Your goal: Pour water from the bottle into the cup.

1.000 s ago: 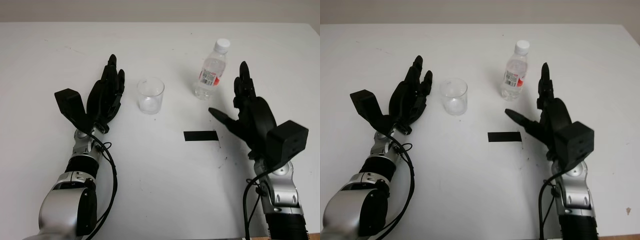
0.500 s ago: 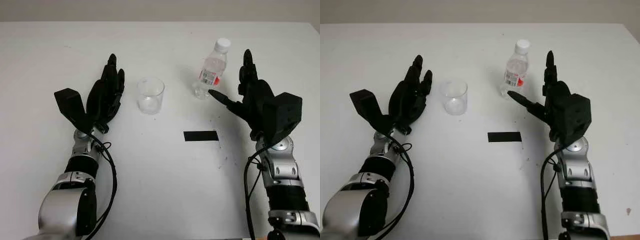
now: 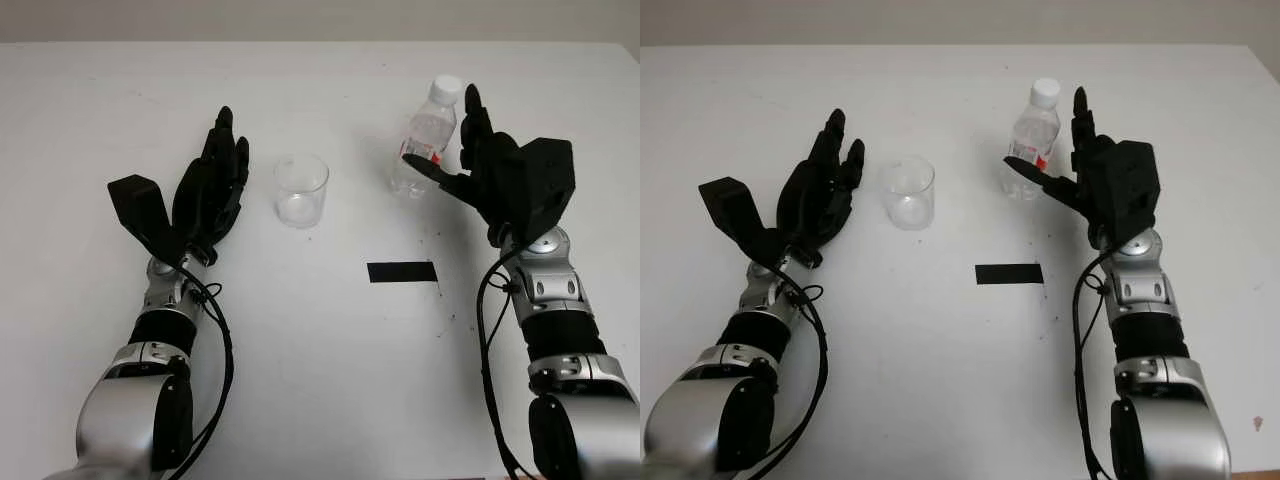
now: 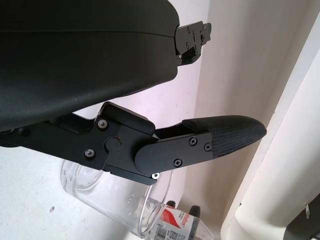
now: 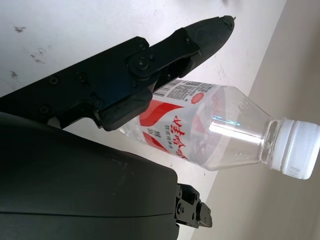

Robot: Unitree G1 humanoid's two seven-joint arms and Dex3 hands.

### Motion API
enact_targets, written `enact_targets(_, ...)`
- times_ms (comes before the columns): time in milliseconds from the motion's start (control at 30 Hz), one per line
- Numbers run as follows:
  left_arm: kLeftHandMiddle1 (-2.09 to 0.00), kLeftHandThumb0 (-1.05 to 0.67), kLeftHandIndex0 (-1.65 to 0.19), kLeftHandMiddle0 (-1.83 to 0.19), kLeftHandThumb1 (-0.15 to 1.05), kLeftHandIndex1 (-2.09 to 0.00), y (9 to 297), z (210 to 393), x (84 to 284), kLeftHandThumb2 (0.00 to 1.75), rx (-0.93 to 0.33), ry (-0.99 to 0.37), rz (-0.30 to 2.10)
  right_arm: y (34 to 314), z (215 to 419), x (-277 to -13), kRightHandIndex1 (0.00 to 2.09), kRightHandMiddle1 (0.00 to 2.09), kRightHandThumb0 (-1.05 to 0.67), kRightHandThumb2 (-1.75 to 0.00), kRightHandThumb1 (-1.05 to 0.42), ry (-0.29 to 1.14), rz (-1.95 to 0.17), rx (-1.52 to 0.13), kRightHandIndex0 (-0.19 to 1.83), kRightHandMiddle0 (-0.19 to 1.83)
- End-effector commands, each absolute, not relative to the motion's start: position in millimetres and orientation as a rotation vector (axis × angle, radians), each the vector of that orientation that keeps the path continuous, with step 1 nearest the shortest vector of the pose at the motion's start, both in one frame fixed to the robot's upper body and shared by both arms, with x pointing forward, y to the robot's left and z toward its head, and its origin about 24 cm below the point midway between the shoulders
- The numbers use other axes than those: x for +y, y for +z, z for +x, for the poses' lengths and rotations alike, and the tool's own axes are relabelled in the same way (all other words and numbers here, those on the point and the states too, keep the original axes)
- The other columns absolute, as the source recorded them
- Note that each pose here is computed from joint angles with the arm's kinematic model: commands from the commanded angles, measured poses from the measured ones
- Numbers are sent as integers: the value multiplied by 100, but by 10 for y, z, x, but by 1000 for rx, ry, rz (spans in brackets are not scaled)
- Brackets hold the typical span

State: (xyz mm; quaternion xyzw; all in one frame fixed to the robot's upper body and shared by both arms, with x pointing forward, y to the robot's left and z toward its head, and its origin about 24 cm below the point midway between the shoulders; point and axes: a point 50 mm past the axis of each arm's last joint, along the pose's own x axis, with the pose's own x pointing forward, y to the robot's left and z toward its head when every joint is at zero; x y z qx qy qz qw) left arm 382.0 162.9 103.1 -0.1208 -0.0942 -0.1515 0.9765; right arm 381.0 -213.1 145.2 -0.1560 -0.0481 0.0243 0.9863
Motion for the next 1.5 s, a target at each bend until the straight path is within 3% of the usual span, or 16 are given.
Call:
enact_targets(0,0,-84,19,19,105,0,1009,3817,1621,61,-180,-306,-246,1505,3840,-2102,0,0,-91,-5,-88,62,-322,-121,-19,-19)
enact_targets(533,0,-83,19,19,105,0,996,3813,1610,59,-185,-305,-264,1439,3975,-1968,0,0,-92,-5,-86,78,-223,-65,-19,-19)
enact_targets(733,0,-84,19,19,105,0,998,3810,1604,60,-189,-297,-259,1392,4026,-1898,0,0,-78,-4,-83,51,-167,-49,-19,-19)
enact_targets(900,0,-85,19,19,105,0,997,3803,1612,59,-192,-280,-259,1351,4059,-1849,13,6,-72,-5,-84,1,-185,-36,5,-10)
enact_targets(1000,0,-85,19,19,105,0,990,3799,1621,58,-193,-272,-271,1324,4076,-1833,34,27,-66,-5,-84,-38,-151,-20,27,15)
enact_targets(1067,0,-85,19,19,105,0,985,3795,1626,58,-192,-271,-273,1311,4083,-1819,104,111,-56,-6,-88,-58,-139,-13,19,5)
enact_targets(1133,0,-84,19,19,105,0,981,3792,1632,59,-192,-270,-271,1302,4089,-1807,159,166,-53,-6,-93,-59,-156,-6,39,16)
enact_targets(1167,0,-85,19,19,105,0,980,3790,1634,59,-192,-268,-273,1302,4090,-1801,180,183,-52,-6,-97,-55,-167,-7,57,27)
enact_targets(1267,0,-86,19,19,105,0,976,3790,1639,58,-189,-259,-269,1309,4090,-1785,204,206,-53,-14,-104,-30,-213,-22,94,61)
enact_targets(1467,0,-85,19,19,105,0,973,3793,1637,56,-187,-256,-282,1322,4095,-1770,209,209,-51,-36,-105,-16,-265,-29,149,123)
